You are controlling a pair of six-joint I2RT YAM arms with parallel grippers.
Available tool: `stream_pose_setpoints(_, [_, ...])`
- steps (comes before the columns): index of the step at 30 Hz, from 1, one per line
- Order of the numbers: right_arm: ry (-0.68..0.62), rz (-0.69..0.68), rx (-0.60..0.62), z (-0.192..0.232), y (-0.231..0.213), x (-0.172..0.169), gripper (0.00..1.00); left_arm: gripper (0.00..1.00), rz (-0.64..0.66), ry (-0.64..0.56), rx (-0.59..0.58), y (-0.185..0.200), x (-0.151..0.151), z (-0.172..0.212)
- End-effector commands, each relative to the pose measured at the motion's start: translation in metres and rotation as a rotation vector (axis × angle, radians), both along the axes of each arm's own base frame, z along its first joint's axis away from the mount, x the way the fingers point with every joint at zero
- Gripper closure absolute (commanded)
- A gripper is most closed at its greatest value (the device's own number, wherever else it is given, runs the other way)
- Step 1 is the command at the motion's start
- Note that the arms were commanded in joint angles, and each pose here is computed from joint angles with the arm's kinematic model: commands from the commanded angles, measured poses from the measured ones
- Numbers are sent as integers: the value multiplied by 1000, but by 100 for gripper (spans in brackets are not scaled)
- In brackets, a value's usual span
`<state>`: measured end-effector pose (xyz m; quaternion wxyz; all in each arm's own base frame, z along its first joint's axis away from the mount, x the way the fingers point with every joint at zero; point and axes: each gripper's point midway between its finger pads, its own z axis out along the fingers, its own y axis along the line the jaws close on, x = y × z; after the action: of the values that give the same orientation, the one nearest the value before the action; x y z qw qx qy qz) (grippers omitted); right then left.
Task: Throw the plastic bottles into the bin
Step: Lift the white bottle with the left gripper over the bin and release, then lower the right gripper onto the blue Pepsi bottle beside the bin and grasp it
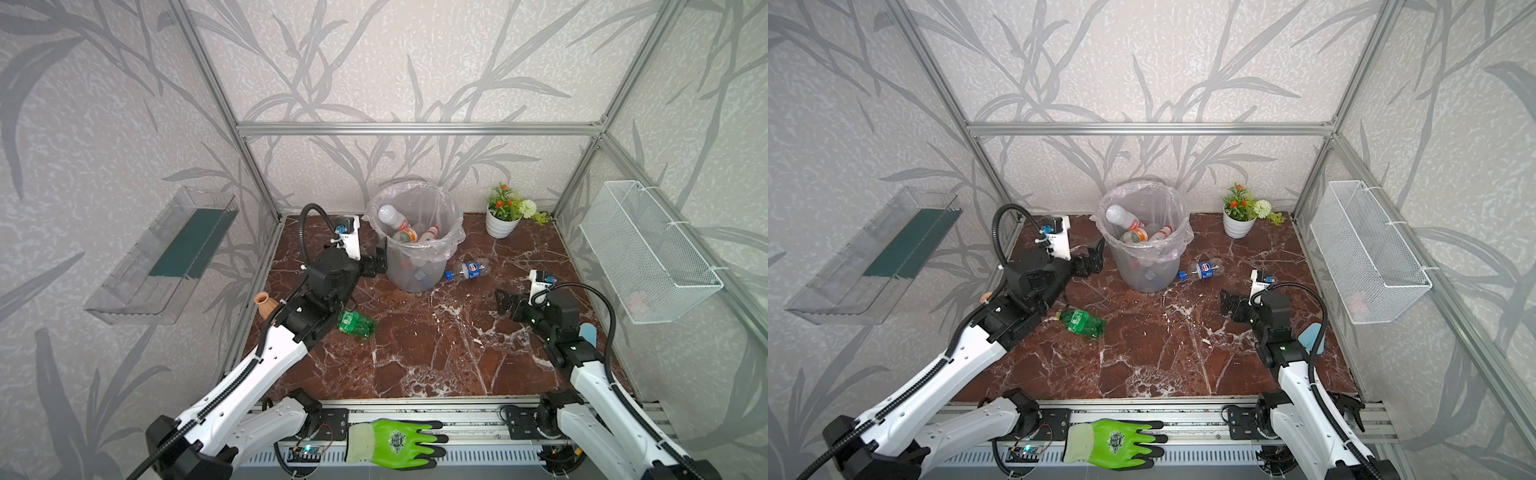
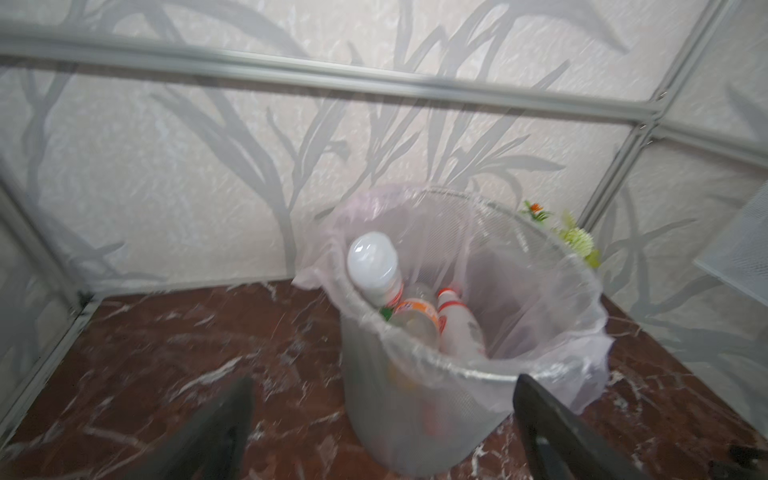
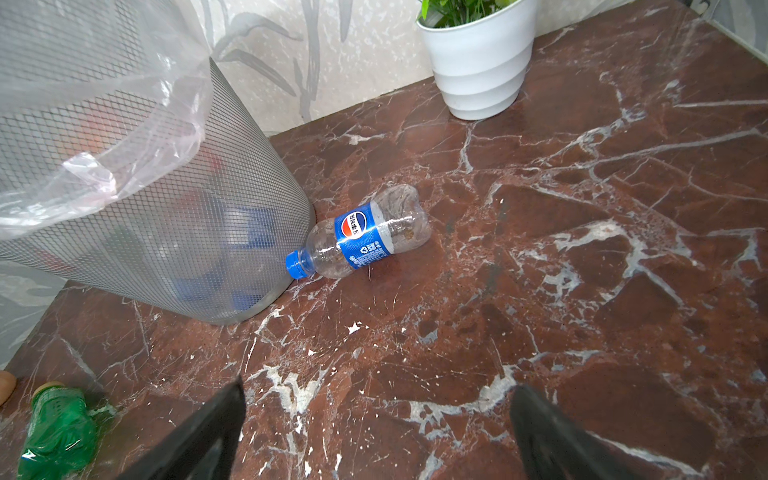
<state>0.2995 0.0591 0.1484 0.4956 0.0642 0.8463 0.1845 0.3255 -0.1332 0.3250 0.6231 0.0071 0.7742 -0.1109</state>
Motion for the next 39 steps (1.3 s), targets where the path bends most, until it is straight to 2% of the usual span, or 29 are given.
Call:
stream_pose_setpoints(1, [-30, -36, 29, 16, -3, 12, 1, 1, 211, 76, -103, 44, -20, -32])
stream_pose_setpoints(4, [-17, -45, 61, 12, -2, 18, 1, 1, 278, 104, -193, 61, -38, -61])
stream_pose_setpoints(8, [12, -73, 105, 6, -1, 26, 1, 1, 372, 158, -252, 80, -53, -97])
stream_pose_setpoints(18, [207, -141, 279, -21, 13, 69, 0, 1, 546, 254, -243, 113, -78, -150])
stream_pose_setpoints(21, [258, -175, 258, -30, 19, 84, 0, 1, 561, 281, -256, 116, -81, -162])
stream_pose_setpoints(28, [370, -172, 126, -47, 49, 108, 1, 1, 587, 345, -260, 121, -85, -182])
stream_pose_setpoints(34, [450, -289, 132, -69, 42, 113, 1, 1, 597, 351, -213, 127, -89, -185])
stream_pose_setpoints(39, [423, -381, 168, -69, 34, 123, 1, 1, 575, 362, -193, 124, -88, -190])
